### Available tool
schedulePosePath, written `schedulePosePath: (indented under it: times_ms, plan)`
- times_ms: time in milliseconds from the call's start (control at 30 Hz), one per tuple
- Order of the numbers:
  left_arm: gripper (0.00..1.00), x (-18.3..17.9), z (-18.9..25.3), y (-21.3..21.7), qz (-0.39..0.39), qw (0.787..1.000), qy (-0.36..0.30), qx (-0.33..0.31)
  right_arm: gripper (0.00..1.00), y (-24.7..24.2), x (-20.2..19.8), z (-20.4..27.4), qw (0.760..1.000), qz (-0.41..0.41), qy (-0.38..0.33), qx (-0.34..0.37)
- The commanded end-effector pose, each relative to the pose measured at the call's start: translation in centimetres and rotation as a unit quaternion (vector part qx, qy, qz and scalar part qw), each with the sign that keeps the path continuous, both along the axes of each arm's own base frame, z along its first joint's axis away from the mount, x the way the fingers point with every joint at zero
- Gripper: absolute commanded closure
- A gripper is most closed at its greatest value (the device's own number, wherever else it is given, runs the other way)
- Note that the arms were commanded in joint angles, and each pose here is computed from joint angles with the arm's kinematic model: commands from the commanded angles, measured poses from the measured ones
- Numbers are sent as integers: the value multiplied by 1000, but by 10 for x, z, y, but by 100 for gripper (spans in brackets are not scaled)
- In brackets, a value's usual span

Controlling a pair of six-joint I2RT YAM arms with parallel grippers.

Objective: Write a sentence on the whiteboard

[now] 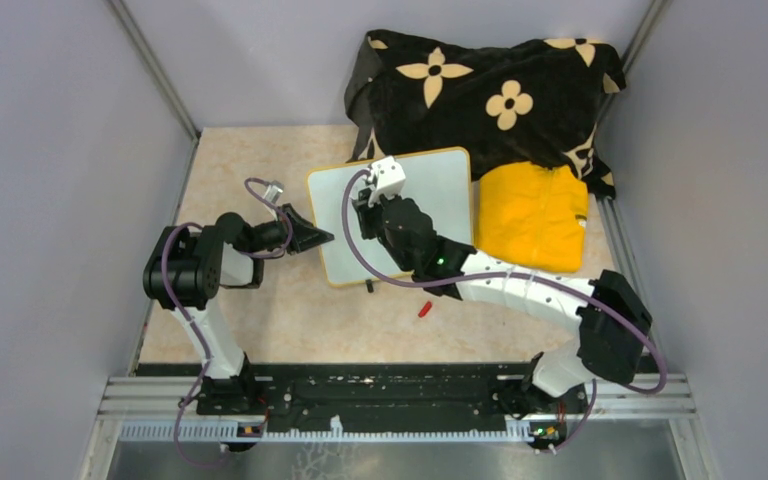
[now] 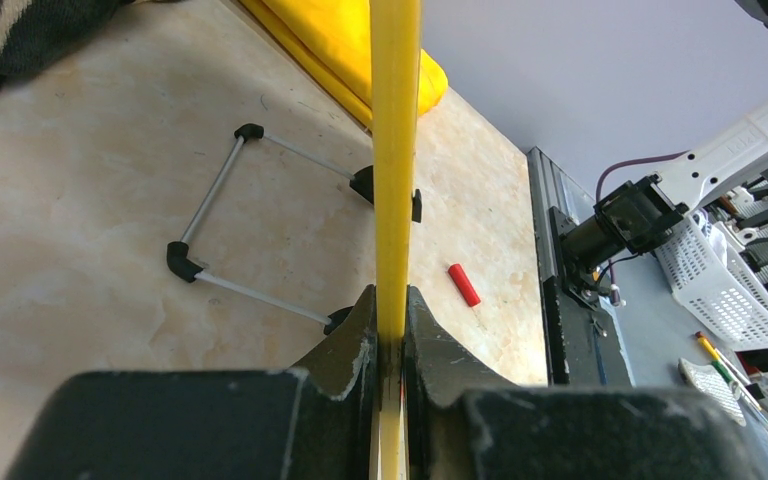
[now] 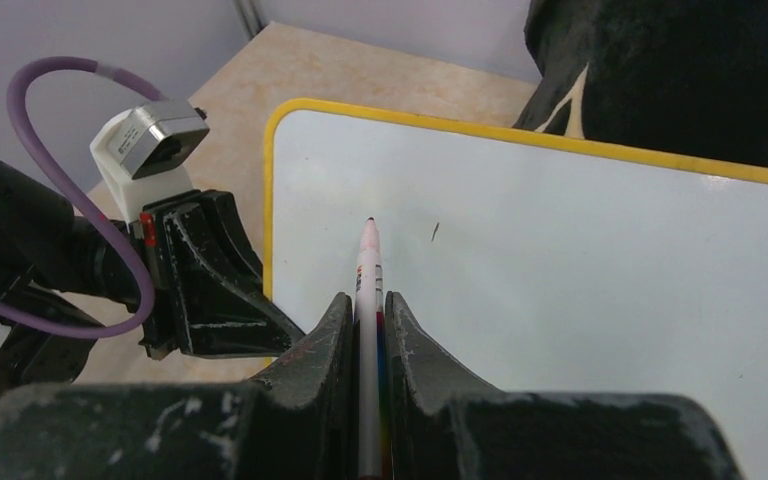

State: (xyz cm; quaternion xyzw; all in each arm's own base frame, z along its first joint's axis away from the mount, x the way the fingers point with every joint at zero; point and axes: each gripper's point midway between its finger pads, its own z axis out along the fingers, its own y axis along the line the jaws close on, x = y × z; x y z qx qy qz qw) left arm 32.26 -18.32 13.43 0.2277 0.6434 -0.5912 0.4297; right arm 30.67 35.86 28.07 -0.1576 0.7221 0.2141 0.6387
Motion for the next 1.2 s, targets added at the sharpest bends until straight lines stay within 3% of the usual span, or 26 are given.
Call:
schedulePosePath:
  times_ms: [0, 1167]
  plan:
    - [100, -1, -2, -1, -6, 999, -35, 7, 100, 7, 4, 27, 1000, -8, -16, 26]
    - [100, 1, -2, 0, -4, 999, -34, 8, 100, 20, 19, 0, 1000, -22, 4, -3]
